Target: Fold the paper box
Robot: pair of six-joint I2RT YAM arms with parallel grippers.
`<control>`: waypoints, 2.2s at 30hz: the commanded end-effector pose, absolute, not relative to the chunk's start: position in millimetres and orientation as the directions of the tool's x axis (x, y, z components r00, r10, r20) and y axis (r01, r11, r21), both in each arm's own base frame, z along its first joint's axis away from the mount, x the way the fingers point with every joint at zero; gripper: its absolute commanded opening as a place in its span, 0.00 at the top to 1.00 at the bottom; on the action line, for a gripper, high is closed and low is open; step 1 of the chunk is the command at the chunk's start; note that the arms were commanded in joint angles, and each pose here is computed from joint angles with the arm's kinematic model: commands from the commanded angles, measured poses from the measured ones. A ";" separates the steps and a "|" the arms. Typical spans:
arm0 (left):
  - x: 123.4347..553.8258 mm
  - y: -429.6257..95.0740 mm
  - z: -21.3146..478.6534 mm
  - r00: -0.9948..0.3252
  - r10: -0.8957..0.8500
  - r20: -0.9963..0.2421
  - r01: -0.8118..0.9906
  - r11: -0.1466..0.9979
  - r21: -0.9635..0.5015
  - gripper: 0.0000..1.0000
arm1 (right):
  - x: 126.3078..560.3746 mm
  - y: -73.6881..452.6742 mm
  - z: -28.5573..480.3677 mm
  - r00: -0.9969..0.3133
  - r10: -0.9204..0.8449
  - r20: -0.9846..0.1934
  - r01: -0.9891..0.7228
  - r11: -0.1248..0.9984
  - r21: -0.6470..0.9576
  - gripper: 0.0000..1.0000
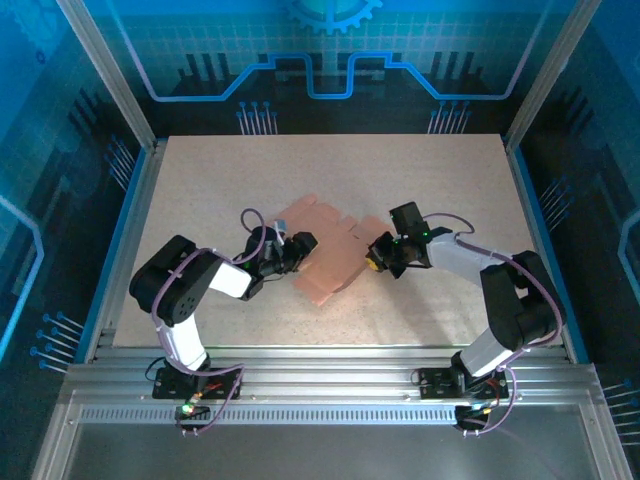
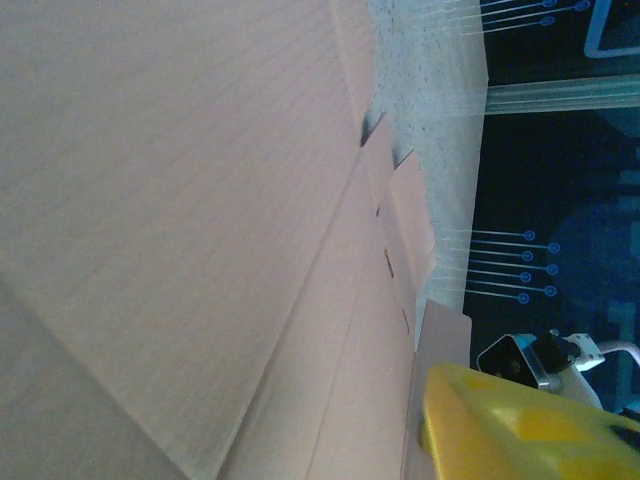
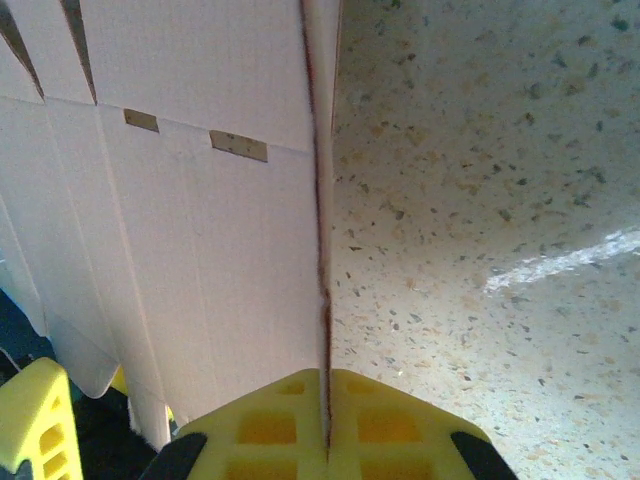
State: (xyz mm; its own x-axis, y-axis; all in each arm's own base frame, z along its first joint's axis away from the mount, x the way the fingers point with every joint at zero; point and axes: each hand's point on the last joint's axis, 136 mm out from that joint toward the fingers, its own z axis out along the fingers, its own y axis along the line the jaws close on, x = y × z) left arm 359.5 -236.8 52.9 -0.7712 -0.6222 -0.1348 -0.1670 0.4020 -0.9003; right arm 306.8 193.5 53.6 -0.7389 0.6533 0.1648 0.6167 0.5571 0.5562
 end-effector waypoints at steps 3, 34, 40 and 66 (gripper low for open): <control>346.6 -239.5 54.2 -0.807 -0.568 -0.164 -0.133 0.445 -0.886 0.54 | 308.4 194.2 62.8 -0.758 0.633 0.160 0.589 0.559 0.583 1.00; 318.9 -275.9 94.2 -0.493 0.031 -0.870 0.520 0.811 -0.266 0.74 | 320.4 210.6 79.0 -0.818 0.572 0.070 0.522 0.685 0.508 1.00; 301.9 -288.5 74.7 -0.398 0.222 -0.890 0.618 0.782 -0.082 0.74 | 324.0 214.6 78.9 -0.834 0.550 0.038 0.502 0.730 0.464 1.00; 293.9 -293.0 33.0 -0.374 0.307 -0.875 0.619 0.785 0.011 0.78 | 328.8 217.3 76.3 -0.897 0.422 -0.131 0.385 0.893 0.233 0.53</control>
State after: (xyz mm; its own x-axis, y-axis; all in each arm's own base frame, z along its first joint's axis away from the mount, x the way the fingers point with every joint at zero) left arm 297.8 -280.5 34.0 -0.3679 0.3155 -0.8747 0.5893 0.8068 0.0432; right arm 328.0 205.3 54.2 -0.8854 0.4523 -0.1070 0.4384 0.8892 0.1309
